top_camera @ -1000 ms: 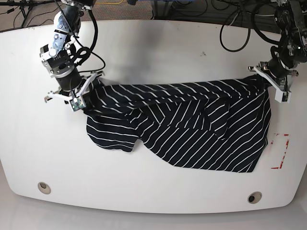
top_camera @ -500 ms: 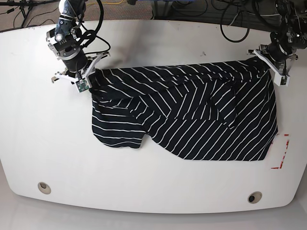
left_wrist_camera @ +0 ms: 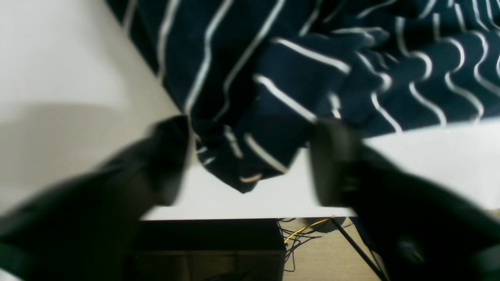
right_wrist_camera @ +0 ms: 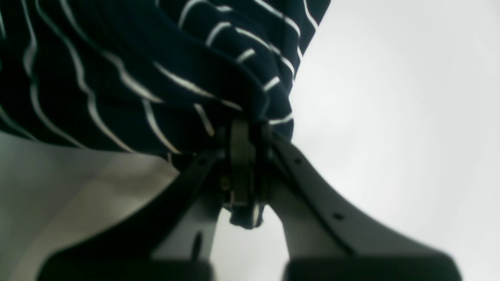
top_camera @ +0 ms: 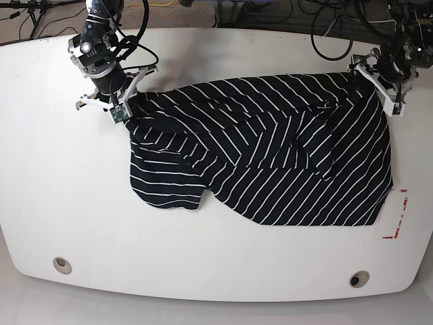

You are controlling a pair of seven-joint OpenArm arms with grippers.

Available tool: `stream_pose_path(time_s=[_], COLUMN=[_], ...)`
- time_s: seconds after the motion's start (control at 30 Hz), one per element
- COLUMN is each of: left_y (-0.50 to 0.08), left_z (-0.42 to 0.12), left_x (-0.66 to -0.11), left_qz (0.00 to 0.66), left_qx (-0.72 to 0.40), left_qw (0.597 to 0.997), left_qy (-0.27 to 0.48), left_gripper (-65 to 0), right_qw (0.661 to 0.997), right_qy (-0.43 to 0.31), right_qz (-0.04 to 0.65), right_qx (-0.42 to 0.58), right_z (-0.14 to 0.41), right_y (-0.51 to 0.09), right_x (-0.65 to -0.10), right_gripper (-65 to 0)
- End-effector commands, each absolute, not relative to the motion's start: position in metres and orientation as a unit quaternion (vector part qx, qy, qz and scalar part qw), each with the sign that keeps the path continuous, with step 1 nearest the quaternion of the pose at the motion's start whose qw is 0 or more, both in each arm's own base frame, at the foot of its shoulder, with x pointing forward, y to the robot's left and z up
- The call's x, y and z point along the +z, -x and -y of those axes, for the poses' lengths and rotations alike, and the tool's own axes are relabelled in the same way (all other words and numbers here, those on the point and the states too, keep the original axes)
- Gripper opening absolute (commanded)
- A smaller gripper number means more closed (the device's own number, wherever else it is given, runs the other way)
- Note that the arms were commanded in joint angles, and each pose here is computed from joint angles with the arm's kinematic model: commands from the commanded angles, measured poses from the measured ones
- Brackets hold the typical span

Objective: Fold the T-shirt properly
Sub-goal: 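Lay the shirt flat, holding its corners with both grippers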

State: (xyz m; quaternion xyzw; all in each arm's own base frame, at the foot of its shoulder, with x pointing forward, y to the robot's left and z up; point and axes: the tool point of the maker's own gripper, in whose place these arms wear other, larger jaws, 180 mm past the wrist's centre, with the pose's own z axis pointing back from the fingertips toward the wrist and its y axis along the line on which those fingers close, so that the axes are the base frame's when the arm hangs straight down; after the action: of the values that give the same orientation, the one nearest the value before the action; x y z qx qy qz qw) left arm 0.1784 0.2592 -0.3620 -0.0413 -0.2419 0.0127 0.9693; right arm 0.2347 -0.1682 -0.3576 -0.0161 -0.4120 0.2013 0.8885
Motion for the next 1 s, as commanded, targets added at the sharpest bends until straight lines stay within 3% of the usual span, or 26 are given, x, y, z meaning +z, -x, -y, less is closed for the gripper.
stream_pose_path(time_s=[0.0, 0.3, 0.7, 0.97], left_y=[-0.182, -0.185, -0.207, -0.248], left_z=[-0.262, -0.264, -0.260, -0.282], left_x=[-0.356, -0.350, -0.311, -0.269], left_qz=[0.251, 0.268, 0.329, 0.403], left_qx=[0.009, 0.030, 0.080, 0.086], left_qw=[0.967, 0.962, 0.930, 0.902], left_qy=[0.037, 0.042, 0.142, 0.129], left_gripper=[-14.4, -14.6, -14.6, -14.6], right_qw=[0.879, 0.879, 0.887, 0.887], right_qy=[0.018, 0.018, 0.013, 0.008], right_qz=[0.433, 0.433, 0.419, 0.422], right_qx=[0.198, 0.198, 0.196, 0.189], right_z=[0.168, 0.168, 0.167, 0.163], right_y=[-0.240, -0.240, -0.230, -0.230], right_x=[-0.346, -0.346, -0.354, -0.354], right_gripper=[-65.0, -65.0, -65.0, -65.0])
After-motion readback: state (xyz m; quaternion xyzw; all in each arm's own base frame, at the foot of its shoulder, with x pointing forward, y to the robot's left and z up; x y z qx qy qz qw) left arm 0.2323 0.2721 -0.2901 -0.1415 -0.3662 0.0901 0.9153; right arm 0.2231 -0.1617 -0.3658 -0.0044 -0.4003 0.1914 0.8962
